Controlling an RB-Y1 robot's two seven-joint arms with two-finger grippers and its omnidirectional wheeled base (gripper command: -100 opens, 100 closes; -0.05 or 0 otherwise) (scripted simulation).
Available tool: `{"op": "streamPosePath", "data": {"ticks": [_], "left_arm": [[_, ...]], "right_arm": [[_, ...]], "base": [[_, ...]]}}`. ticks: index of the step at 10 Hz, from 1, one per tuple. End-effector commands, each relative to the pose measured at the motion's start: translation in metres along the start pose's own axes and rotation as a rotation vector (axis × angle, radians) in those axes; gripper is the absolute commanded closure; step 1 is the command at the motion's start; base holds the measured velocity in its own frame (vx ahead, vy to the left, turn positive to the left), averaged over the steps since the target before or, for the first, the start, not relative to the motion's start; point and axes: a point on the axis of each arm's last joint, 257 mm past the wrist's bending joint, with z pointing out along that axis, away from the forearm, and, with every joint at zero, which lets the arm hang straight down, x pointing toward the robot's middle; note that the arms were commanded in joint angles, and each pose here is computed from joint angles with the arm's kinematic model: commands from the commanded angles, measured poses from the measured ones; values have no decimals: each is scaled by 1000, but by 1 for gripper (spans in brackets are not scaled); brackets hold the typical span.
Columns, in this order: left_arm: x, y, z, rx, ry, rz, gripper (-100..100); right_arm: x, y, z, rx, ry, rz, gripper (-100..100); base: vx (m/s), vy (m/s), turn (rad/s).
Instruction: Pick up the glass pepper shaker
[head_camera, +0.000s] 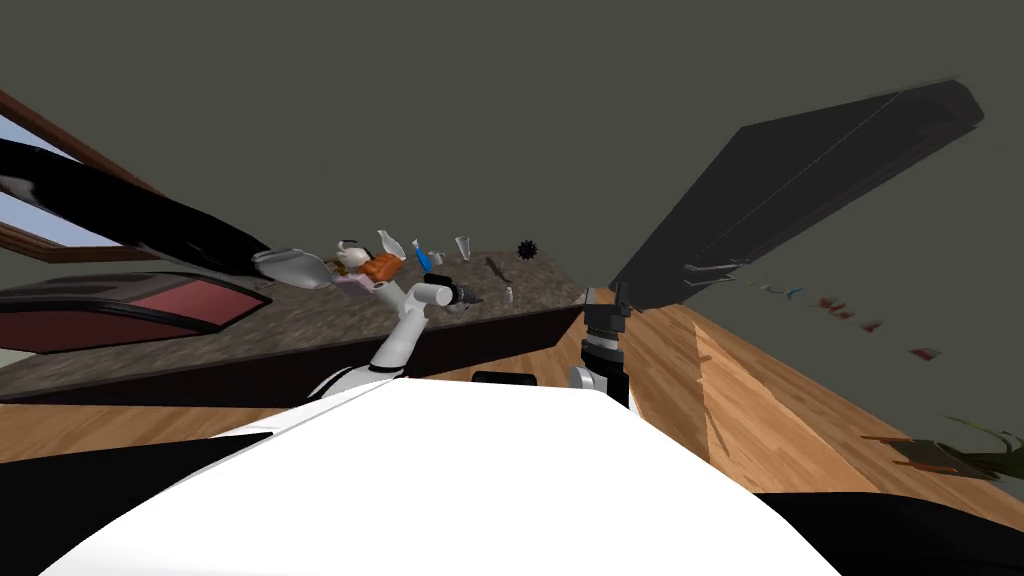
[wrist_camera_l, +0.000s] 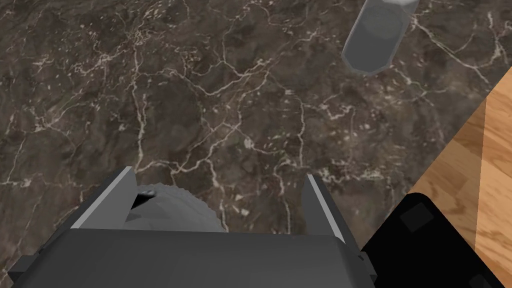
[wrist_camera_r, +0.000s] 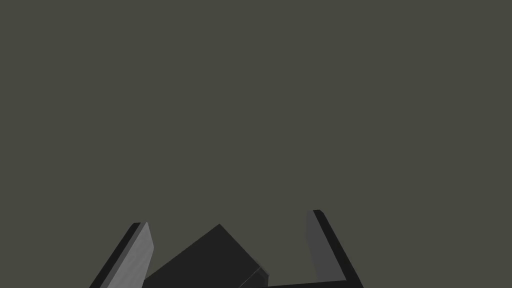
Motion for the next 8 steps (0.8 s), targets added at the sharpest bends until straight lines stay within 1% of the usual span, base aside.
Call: {"op": "streamPosePath", "data": {"ticks": [1,2,3,4,5,6,7,8], "left_arm": [[-7,4,0,-21,-38,-9,-100],[-9,3,-1,-37,-67,-22,-100],[-13,5,-1,-44,-81,-21,-100],[-17,5,-2,-60,-115,-32,-100],[-18,6,-3,-63,-121,-32,-100],[-23,6,-5,-78,-157,-42,-100],[-25,4,-7,-87,-183,-50,-100],[-28,6,-7,-92,-195,-50,-100]], "right_arm": [[0,0,0,0,0,0,0],[0,0,0,0,0,0,0],[0,0,0,0,0,0,0],[0,0,0,0,0,0,0],[0,0,0,0,0,0,0],[0,0,0,0,0,0,0],[0,0,0,0,0,0,0],[0,0,0,0,0,0,0]], "base": [[21,3,-91],[31,-6,-203],[29,2,-121],[33,-6,-194],[26,-3,-105],[25,-9,-191],[36,-17,-334],[34,-5,-90]]}}
